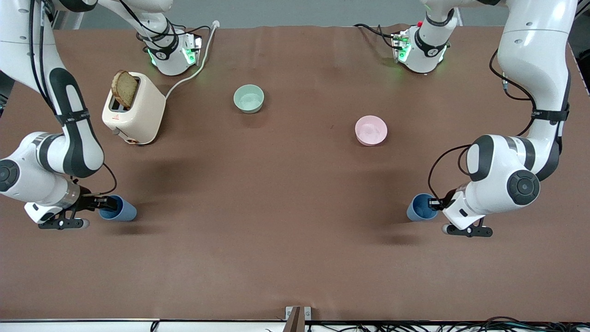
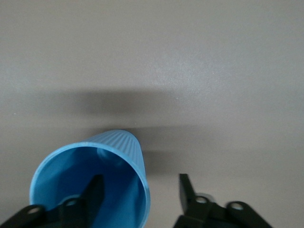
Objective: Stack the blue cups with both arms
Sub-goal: 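Close the left gripper and the right gripper on the blue cups, then carry the cup with the left gripper to mid-table while the right gripper lifts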
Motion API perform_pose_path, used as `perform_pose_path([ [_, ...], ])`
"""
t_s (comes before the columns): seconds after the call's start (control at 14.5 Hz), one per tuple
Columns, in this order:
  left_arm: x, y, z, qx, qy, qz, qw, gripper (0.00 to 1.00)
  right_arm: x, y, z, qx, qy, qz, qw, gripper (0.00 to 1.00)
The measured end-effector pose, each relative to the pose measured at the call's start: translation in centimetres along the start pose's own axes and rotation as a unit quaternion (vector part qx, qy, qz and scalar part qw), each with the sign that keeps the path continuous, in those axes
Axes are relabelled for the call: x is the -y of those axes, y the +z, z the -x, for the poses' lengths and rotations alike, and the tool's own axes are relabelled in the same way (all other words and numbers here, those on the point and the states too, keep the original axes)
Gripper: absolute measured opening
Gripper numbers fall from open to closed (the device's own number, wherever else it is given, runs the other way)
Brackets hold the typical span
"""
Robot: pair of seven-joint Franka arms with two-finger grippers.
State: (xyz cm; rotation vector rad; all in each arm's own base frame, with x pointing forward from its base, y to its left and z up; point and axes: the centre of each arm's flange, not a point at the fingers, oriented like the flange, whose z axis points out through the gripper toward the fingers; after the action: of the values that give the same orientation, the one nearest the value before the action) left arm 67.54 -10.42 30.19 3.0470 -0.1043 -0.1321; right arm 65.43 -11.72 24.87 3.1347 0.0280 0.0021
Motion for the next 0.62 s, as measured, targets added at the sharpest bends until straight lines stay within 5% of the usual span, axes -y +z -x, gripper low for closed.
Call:
perform_pose_path([
  [0.41,-19.3,-3.2,6.2,0.039,-0.082,0.031,0.995,0.04,-0.1,0.7,0.1,0.0,0.021,-0.021,1.0,0.04],
  [0.62,-27.1,-0.4,9.8,0.057,-0.115,0.018,0.992,0.04,-0.4,-0.7,-0.5,0.004,0.024,-0.025,0.999,0.04],
])
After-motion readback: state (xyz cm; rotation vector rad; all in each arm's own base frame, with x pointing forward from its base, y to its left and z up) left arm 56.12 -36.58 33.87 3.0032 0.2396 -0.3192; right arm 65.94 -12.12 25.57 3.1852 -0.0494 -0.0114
